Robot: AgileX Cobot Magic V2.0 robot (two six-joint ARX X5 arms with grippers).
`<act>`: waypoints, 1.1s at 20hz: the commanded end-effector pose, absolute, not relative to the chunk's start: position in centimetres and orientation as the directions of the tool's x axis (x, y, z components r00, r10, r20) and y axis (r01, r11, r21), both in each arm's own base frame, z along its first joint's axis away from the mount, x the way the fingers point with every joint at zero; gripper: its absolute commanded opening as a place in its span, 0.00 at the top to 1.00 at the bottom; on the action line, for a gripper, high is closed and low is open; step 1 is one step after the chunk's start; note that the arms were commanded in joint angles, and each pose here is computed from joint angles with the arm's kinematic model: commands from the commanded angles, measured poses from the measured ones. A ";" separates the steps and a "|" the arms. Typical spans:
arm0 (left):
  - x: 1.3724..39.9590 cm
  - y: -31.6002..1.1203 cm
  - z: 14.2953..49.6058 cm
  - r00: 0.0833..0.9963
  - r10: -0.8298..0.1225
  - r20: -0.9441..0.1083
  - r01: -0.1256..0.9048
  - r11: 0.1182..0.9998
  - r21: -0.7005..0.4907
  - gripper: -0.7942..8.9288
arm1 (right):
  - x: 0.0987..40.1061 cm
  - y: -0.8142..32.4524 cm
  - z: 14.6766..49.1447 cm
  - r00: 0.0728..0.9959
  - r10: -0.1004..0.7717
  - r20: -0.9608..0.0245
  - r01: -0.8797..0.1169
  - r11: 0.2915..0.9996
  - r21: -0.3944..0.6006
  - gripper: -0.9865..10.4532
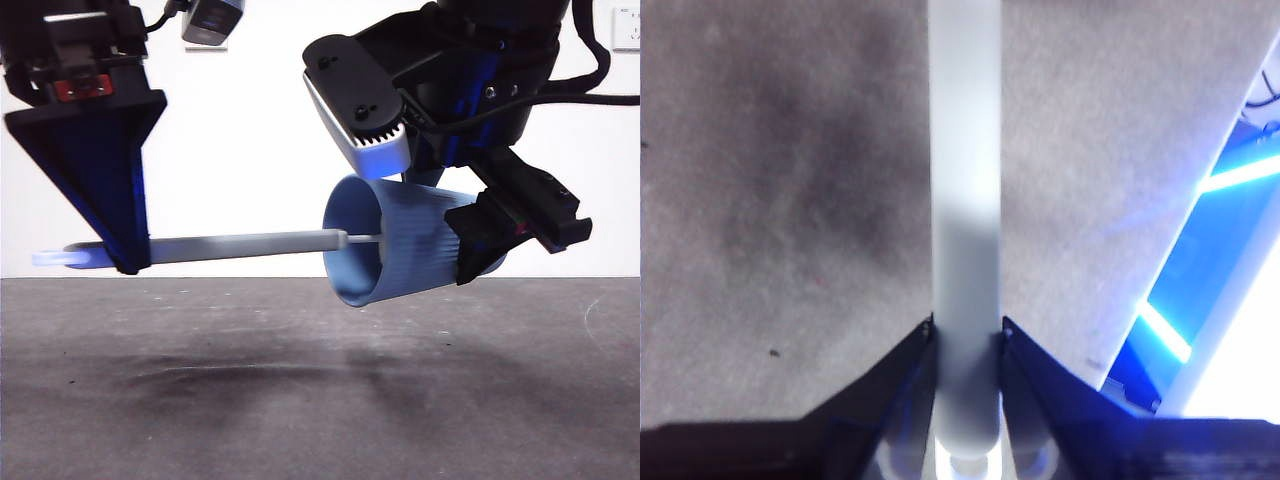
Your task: Pick up the cup brush,pick up the cup,insert the brush into the cup,clean the cup,put the cup brush back,put the cup back to the fixed position on the table
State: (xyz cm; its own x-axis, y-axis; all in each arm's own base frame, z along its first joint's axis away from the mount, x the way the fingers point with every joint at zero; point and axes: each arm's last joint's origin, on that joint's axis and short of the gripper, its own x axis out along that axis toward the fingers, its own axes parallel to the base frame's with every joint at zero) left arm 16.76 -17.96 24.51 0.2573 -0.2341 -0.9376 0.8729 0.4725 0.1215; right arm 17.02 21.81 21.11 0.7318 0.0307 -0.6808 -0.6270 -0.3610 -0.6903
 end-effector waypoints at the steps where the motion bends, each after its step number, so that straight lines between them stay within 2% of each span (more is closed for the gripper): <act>1: 17.0 -18.7 24.5 0.267 -0.296 -0.917 0.867 0.490 0.094 0.93 | 16.6 22.4 21.1 0.725 0.074 -0.685 -0.627 -0.340 -0.700 0.92; 3: 16.8 -18.4 24.4 0.252 -0.261 -0.932 0.862 0.498 0.094 0.93 | 16.6 22.4 21.1 0.729 0.066 -0.681 -0.634 -0.310 -0.709 0.92; 7: 16.1 -16.8 24.1 0.257 -0.048 -0.965 0.835 0.514 0.197 0.93 | 16.8 22.1 21.3 0.766 0.007 -0.643 -0.611 -0.305 -0.731 0.92; 14: 15.5 -13.5 25.9 0.257 0.007 -0.966 0.775 0.597 0.210 0.93 | 16.9 21.8 21.2 0.771 -0.035 -0.635 -0.631 -0.174 -0.756 0.92; 16: 15.4 -12.3 26.4 0.258 0.015 -0.966 0.749 0.629 0.210 0.93 | 17.0 21.7 21.3 0.784 -0.055 -0.618 -0.620 -0.097 -0.778 0.92; 18: 15.4 -11.3 27.0 0.271 0.011 -0.962 0.718 0.664 0.210 0.93 | 17.0 21.5 21.6 0.796 -0.067 -0.602 -0.602 0.017 -0.798 0.92; 20: 15.3 -10.4 27.6 0.289 -0.011 -0.957 0.674 0.712 0.195 0.93 | 17.0 21.1 22.3 0.805 -0.059 -0.590 -0.569 0.202 -0.797 0.92; 22: 15.4 -9.8 28.1 0.322 -0.077 -0.943 0.603 0.785 0.142 0.93 | 16.7 20.4 23.7 0.820 -0.032 -0.571 -0.496 0.460 -0.737 0.92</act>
